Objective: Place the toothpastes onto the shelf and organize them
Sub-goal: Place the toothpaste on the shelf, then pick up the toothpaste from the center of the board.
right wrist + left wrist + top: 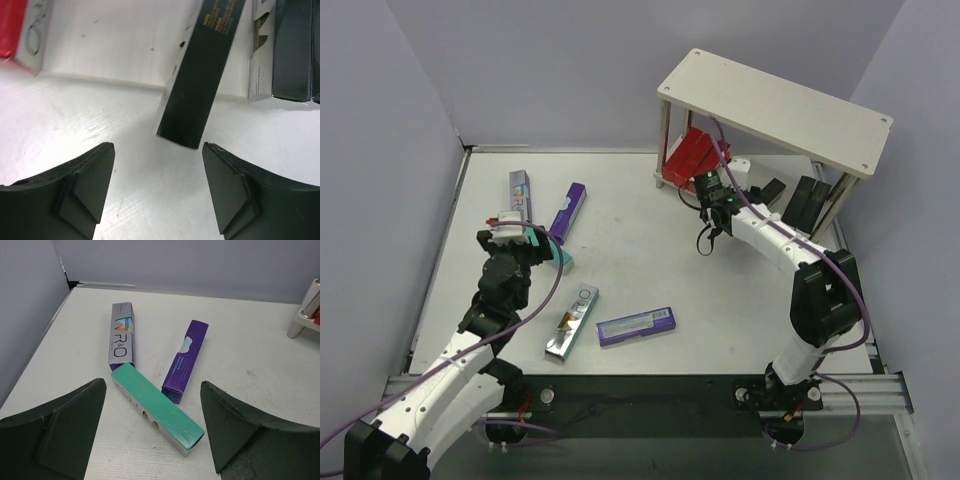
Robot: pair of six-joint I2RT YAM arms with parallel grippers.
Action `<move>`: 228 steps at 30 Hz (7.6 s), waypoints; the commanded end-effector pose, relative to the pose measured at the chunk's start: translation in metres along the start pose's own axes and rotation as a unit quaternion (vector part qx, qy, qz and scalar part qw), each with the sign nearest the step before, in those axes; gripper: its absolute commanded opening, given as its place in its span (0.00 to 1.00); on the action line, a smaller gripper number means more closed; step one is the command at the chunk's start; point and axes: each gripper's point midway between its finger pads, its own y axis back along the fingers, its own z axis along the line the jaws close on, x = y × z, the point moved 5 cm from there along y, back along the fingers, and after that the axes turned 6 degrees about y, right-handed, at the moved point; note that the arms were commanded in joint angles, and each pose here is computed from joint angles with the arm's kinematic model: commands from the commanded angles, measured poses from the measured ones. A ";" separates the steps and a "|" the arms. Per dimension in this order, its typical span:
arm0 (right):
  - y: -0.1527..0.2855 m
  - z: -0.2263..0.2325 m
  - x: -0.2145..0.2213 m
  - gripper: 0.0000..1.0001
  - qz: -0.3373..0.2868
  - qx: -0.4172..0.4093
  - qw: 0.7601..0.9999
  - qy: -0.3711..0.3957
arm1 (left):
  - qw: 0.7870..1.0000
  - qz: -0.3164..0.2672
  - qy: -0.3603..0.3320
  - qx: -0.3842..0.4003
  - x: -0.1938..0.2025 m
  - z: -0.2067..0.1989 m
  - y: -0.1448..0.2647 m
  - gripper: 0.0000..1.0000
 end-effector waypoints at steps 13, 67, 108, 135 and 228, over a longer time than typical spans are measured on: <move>0.006 -0.009 -0.007 0.72 -0.034 0.017 0.894 0.447 | 1.000 -0.024 0.006 0.012 -0.011 -0.004 -0.001 0.87; -0.054 -0.076 0.006 0.48 0.071 0.072 0.838 0.536 | 0.999 -0.010 -0.010 0.039 -0.003 -0.014 -0.002 0.87; 0.097 -0.018 -0.005 0.97 -0.095 -0.179 0.907 0.369 | 0.998 0.034 0.001 0.054 0.006 -0.022 -0.002 0.87; 0.165 -0.020 0.105 0.96 -0.075 -0.499 0.854 0.128 | 0.885 0.462 -0.043 0.030 0.116 -0.054 0.071 0.92; 0.248 0.061 0.080 0.47 -0.186 -0.654 0.713 0.174 | 0.759 0.445 0.388 0.273 -0.032 -0.206 0.024 0.62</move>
